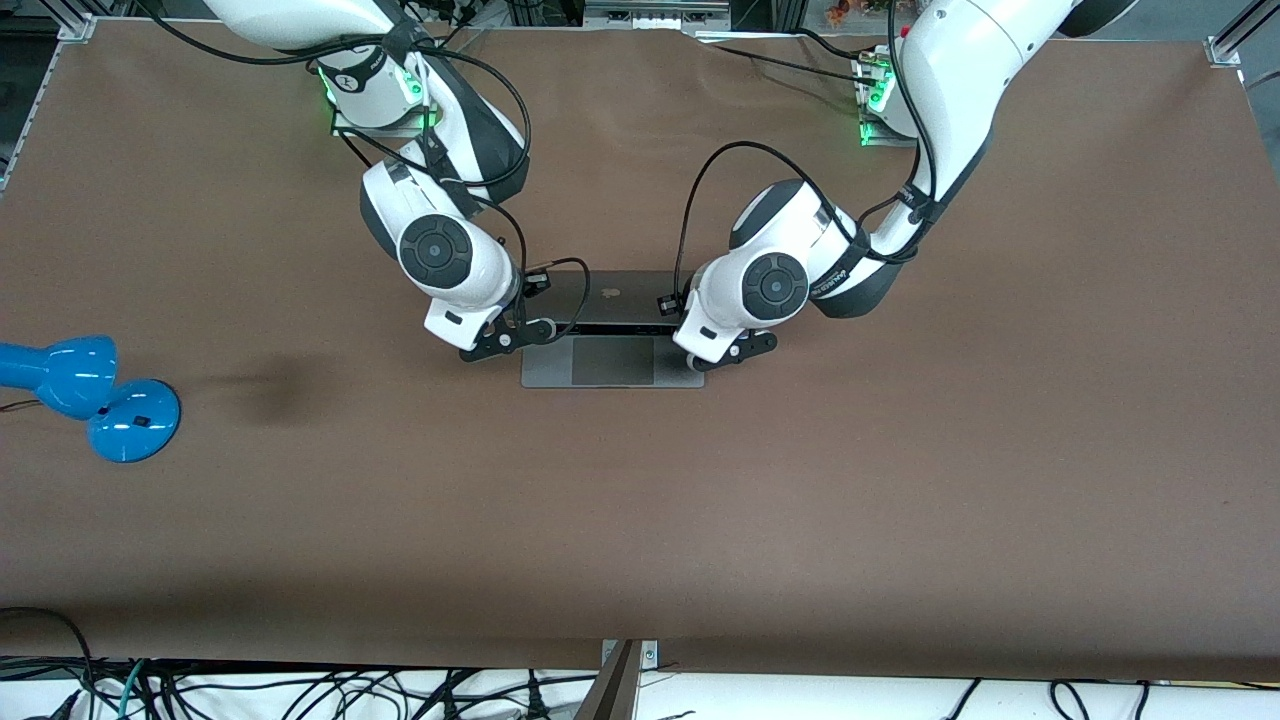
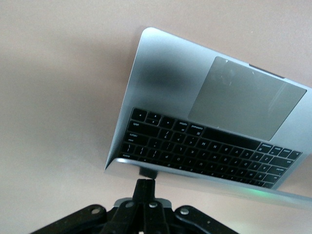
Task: Close laptop with both arms from behind
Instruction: 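Push the screen forward with both grippers, folding it down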
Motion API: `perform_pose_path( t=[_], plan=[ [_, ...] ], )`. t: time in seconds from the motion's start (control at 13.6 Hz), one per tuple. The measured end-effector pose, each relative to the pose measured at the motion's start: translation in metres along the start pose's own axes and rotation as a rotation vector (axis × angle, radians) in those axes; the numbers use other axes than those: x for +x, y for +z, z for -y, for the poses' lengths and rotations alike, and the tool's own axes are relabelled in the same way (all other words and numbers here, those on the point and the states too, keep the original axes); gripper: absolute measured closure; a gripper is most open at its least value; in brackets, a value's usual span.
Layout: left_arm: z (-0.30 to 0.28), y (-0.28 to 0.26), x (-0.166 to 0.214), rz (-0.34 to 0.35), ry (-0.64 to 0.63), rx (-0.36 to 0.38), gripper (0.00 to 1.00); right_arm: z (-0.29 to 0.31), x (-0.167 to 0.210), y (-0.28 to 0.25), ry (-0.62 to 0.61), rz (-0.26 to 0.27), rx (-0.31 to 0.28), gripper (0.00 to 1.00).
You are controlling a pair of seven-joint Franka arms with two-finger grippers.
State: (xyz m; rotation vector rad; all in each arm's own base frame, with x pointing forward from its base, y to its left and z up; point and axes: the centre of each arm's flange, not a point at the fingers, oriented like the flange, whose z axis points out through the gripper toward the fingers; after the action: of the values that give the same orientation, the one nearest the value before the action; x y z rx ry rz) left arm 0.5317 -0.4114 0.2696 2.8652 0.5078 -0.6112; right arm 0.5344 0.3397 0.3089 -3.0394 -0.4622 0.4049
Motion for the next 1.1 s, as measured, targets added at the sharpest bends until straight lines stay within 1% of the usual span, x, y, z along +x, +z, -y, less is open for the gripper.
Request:
perform_pose_path(
  t=[0.22,0.59,0.88,1.1],
  plan=[
    [0.000,0.004,0.007,-0.001,-0.008,-0.004,0.99,-0.001,0.005,0.007,-0.002,-0.010,0.004,0.99],
    [-0.004,0.024,0.016,-0.032,-0.016,0.024,0.99,-0.004,0.013,0.015,-0.011,-0.040,-0.005,0.99],
    [-0.004,0.034,0.026,-0.039,-0.026,0.009,0.99,-0.013,0.027,0.034,-0.019,-0.078,0.005,0.99],
    [-0.002,0.042,0.033,-0.041,-0.034,0.001,0.99,-0.020,0.034,0.049,-0.017,-0.082,0.007,0.99]
  ],
)
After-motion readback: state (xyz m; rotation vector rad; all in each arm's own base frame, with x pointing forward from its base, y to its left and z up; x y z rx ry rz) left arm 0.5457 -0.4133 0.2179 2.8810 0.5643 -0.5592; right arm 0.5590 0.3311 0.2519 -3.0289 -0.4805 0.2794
